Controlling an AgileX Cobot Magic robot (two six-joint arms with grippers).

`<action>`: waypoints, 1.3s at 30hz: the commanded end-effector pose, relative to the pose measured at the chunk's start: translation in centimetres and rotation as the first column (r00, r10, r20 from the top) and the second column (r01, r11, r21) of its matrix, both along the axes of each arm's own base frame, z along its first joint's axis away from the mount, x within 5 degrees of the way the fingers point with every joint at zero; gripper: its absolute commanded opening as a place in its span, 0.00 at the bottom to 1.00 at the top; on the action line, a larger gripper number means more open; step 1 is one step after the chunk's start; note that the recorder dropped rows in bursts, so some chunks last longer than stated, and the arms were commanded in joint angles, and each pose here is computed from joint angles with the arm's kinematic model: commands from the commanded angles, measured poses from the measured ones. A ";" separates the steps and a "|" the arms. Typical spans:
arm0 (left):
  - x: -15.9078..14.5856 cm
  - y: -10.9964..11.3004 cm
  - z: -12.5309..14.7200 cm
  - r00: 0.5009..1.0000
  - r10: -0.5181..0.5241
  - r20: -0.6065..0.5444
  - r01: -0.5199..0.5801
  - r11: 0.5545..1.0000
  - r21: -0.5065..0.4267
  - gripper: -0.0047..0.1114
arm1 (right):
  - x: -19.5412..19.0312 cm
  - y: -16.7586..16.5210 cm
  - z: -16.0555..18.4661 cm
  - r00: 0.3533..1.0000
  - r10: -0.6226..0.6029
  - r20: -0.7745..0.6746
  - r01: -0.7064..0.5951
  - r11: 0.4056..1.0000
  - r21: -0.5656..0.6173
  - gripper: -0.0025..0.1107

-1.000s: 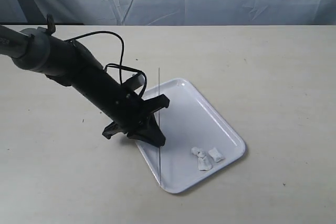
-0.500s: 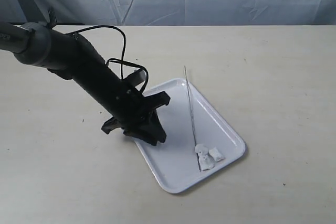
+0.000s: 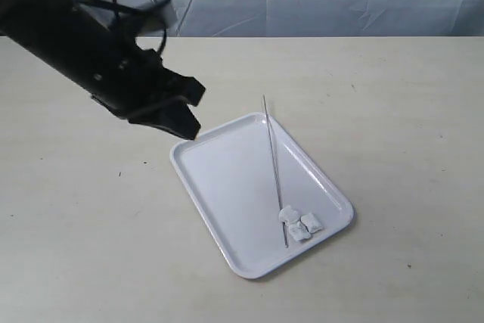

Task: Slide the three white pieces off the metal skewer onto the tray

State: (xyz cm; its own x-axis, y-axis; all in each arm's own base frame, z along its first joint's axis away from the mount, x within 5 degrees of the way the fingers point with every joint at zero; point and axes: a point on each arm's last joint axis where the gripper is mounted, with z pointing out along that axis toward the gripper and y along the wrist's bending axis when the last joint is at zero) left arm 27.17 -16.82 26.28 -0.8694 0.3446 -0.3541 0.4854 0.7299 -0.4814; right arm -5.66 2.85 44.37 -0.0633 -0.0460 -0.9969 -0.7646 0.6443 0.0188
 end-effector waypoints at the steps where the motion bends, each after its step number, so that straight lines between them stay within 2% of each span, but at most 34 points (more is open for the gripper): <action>1: -3.9 2.4 5.5 0.983 -0.066 0.172 0.057 0.997 0.057 0.04 | 1.0 -1.1 -0.5 0.985 -0.171 0.018 0.172 0.983 -0.071 0.36; 6: -9.1 5.8 11.4 0.911 -0.013 0.413 -0.019 0.997 0.073 0.04 | 1.8 -2.2 -0.6 0.953 -0.300 0.051 0.304 0.945 -0.123 0.19; 9: -13.1 9.0 14.3 0.824 0.068 0.562 -0.147 0.984 0.097 0.04 | 2.0 -2.6 -0.7 0.934 -0.354 0.043 0.356 0.926 -0.126 0.13; 12: -16.9 12.8 16.1 0.710 0.174 0.682 -0.338 0.934 0.113 0.04 | 2.3 -3.2 -0.7 0.904 -0.427 0.023 0.426 0.898 -0.113 0.11; 14: -19.5 14.9 16.9 0.632 0.217 0.744 -0.429 0.897 0.103 0.04 | 2.8 -3.8 -0.8 0.869 -0.494 0.021 0.493 0.865 -0.096 0.10; 16: -21.4 16.4 17.2 0.567 0.249 0.785 -0.484 0.872 0.073 0.04 | 3.7 -4.2 -1.1 0.828 -0.559 0.034 0.560 0.824 -0.086 0.08; 19: -23.0 17.3 16.9 0.499 0.275 0.822 -0.505 0.863 0.018 0.04 | 6.0 -3.8 -2.8 0.801 -0.596 0.048 0.598 0.798 -0.069 0.05; 21: -23.0 17.4 15.9 0.488 0.278 0.827 -0.512 0.859 0.013 0.04 | 7.8 -3.1 -4.6 0.805 -0.591 0.050 0.593 0.803 -0.061 0.04; 24: -22.3 17.7 13.6 0.483 0.294 0.825 -0.569 0.821 0.041 0.04 | 10.3 -2.3 -9.1 0.804 -0.594 -0.005 0.590 0.800 -0.110 0.03; 28: -21.9 18.4 10.7 0.497 0.310 0.810 -0.638 0.763 0.100 0.04 | 11.8 -3.0 -12.9 0.721 -0.692 -0.023 0.675 0.710 -0.199 0.02; 30: -22.0 18.4 9.8 0.532 0.313 0.787 -0.638 0.759 0.130 0.04 | 11.9 -3.2 -13.6 0.696 -0.715 -0.063 0.691 0.691 -0.211 0.02; 32: -22.2 18.3 9.5 0.564 0.327 0.758 -0.631 0.763 0.141 0.04 | 11.8 -3.0 -13.9 0.697 -0.708 -0.117 0.680 0.703 -0.208 0.02; 39: -22.3 18.3 9.4 0.571 0.327 0.753 -0.633 0.760 0.149 0.04 | 11.7 -2.7 -14.0 0.706 -0.687 -0.170 0.663 0.726 -0.181 0.02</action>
